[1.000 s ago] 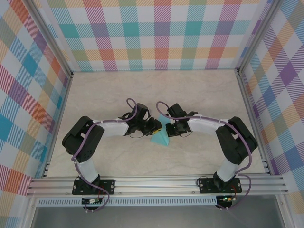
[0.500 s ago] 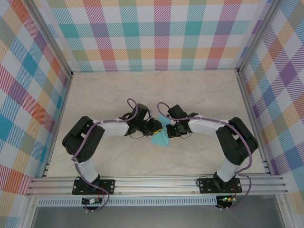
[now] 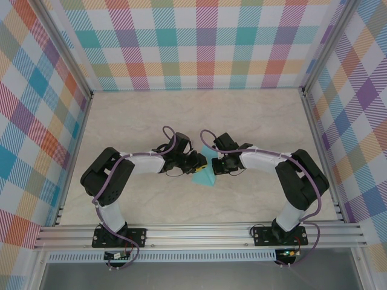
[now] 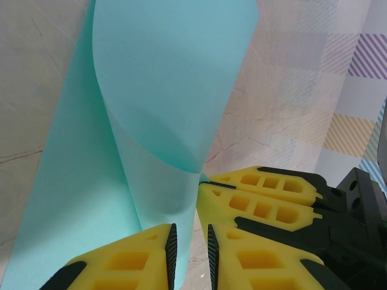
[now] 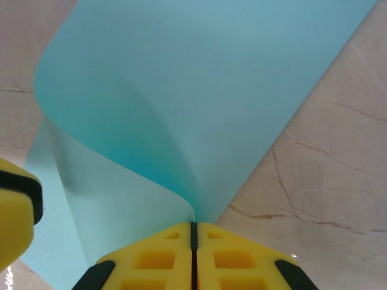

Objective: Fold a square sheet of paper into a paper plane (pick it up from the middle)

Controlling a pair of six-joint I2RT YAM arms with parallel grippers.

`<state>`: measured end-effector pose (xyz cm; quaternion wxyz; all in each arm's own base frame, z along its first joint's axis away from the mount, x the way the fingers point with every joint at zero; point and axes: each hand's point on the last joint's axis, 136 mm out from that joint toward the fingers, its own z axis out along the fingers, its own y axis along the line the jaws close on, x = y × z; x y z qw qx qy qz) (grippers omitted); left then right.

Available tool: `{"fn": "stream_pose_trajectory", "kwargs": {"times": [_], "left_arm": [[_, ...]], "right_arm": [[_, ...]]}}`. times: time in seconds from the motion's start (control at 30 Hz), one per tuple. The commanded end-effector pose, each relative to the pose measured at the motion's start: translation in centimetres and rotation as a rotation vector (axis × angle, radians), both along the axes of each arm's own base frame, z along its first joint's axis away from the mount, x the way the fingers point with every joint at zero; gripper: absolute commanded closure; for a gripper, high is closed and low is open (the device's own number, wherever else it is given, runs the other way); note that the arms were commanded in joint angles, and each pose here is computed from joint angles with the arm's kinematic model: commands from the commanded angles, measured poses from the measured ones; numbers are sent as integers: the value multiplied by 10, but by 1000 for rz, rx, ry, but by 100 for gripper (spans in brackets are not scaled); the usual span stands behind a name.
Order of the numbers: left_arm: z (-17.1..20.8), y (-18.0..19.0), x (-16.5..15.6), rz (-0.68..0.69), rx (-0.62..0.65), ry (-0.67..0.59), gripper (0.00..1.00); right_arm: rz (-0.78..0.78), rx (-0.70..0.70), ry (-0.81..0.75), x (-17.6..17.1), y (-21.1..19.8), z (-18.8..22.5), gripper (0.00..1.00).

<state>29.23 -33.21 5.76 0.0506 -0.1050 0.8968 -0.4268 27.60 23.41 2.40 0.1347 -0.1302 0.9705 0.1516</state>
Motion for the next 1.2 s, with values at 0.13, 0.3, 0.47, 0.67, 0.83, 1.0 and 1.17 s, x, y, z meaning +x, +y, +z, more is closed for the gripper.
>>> {"fn": "stream_pose_trajectory", "kwargs": {"times": [0.13, 0.3, 0.47, 0.67, 0.83, 1.0, 1.17], "left_arm": [[3, -7, -3, -32, -8, -17, 77], [3, -7, -3, -30, -5, -20, 77], [4, -6, -3, -30, -2, -23, 77], [5, -4, -3, -23, 6, -30, 77], [4, -4, -3, -24, 10, -32, 77], [3, -3, -3, -23, 15, -28, 77], [3, -4, -3, -28, 13, -27, 77]], "right_arm": [[1, 33, -25, 8, 6, 13, 92], [3, 33, -22, 8, 6, 12, 92], [11, 40, -27, 9, 9, 14, 91], [8, 40, -33, 10, 8, 17, 91], [14, 36, -9, 8, 9, 8, 91], [-3, 5, -3, 8, 4, 3, 91], [-4, -3, 1, 8, 3, -1, 91]]}}
